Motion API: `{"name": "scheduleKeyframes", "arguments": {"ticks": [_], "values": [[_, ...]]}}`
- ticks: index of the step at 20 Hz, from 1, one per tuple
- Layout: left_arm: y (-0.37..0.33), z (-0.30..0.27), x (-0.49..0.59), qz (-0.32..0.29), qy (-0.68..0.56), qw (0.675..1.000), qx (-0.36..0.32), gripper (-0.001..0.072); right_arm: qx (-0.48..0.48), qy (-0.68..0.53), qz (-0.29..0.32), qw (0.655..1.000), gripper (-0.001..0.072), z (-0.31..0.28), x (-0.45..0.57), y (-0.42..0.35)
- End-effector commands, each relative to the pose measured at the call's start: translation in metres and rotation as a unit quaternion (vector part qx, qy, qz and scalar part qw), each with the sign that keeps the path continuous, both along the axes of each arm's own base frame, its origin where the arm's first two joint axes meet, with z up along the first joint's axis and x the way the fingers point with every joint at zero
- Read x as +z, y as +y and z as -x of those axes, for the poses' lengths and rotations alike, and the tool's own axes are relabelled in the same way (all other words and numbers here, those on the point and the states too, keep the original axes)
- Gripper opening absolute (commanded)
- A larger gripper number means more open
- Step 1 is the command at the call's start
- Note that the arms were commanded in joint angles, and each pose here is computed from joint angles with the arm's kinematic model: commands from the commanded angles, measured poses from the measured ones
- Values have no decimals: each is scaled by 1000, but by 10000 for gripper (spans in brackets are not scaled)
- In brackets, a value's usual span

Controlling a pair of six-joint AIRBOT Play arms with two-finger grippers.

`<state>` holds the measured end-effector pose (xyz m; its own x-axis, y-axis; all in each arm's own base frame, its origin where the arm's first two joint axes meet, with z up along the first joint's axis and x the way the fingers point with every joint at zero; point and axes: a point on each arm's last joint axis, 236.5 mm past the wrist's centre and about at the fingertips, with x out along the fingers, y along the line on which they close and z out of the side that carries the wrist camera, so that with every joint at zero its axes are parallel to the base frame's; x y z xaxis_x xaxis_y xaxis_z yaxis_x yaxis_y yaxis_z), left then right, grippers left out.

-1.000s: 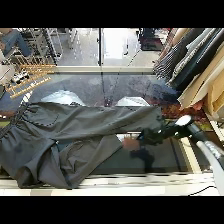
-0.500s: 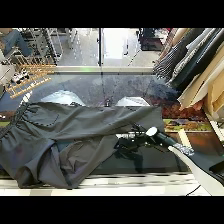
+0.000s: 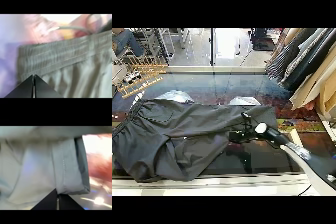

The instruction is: Fold the clothes and pants, and hang the long-sleeved shirts on hangers.

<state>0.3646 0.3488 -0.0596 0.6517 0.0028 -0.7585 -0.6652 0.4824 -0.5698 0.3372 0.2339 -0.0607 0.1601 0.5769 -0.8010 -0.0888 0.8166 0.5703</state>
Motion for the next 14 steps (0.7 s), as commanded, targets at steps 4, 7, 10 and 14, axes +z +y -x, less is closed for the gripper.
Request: {"name": "scheduleKeyframes", "arguments": {"ticks": [4, 7, 10, 14], "values": [[-18, -6, 29, -9, -24, 999, -48, 12, -147, -33, 162, 975, 20, 96, 138, -162], [-37, 9, 23, -12, 21, 995, -98, 12, -326, -195, 64, 923, 18, 98, 245, -192], [-61, 16, 12, -7, 65, 986, -152, 12, -348, -183, 150, 907, 18, 54, 215, -234], [-108, 12, 9, 27, 86, 971, -222, 12, -370, -17, 204, 906, 103, -41, 67, -304]]}}
